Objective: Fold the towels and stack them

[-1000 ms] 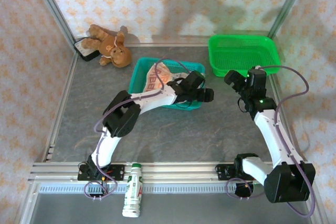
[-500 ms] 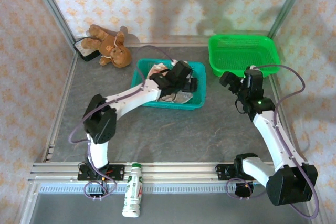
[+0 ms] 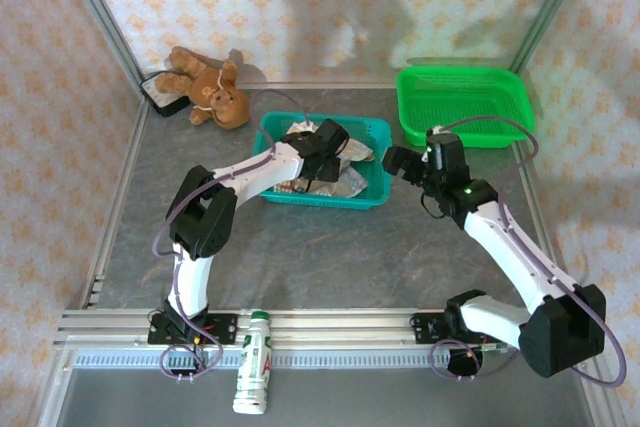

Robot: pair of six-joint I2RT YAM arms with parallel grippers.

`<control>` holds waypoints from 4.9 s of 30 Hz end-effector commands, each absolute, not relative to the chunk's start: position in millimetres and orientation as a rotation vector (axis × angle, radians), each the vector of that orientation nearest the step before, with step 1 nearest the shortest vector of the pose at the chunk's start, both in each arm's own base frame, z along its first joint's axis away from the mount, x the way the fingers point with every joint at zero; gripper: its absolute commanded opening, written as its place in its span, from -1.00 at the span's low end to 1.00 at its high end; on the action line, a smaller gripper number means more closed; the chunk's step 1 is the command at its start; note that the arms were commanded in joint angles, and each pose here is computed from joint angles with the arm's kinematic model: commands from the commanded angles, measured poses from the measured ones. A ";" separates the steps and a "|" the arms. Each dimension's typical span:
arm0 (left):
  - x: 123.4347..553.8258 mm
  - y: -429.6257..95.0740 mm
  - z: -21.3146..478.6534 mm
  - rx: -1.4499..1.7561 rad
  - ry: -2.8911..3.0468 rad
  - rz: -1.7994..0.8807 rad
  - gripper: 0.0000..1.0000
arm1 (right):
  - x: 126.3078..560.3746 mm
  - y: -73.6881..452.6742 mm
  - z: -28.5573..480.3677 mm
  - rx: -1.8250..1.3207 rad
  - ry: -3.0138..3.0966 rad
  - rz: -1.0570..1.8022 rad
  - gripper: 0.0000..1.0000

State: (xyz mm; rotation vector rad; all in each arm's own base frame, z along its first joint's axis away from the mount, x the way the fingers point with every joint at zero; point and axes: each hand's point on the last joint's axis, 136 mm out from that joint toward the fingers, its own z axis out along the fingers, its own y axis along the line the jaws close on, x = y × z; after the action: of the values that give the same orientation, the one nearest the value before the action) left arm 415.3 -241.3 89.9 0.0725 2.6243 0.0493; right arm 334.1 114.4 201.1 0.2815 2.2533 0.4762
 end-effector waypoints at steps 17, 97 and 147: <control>508.8 -189.5 33.2 -0.156 2.673 0.168 -0.01 | 350.9 133.8 211.0 0.236 2.284 0.424 0.99; 518.2 -121.7 386.2 -0.218 2.091 -0.185 -1.00 | 369.2 167.9 190.9 0.240 2.322 0.538 0.99; 372.3 -195.2 317.8 -0.278 2.159 -0.374 -1.00 | 362.9 172.9 170.3 0.194 2.373 0.539 0.99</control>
State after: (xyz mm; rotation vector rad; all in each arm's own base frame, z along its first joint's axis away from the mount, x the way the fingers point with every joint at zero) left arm 362.2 -187.0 284.1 -0.3125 2.2495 -0.3098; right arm 369.2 171.7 167.4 0.2269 2.3733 0.5365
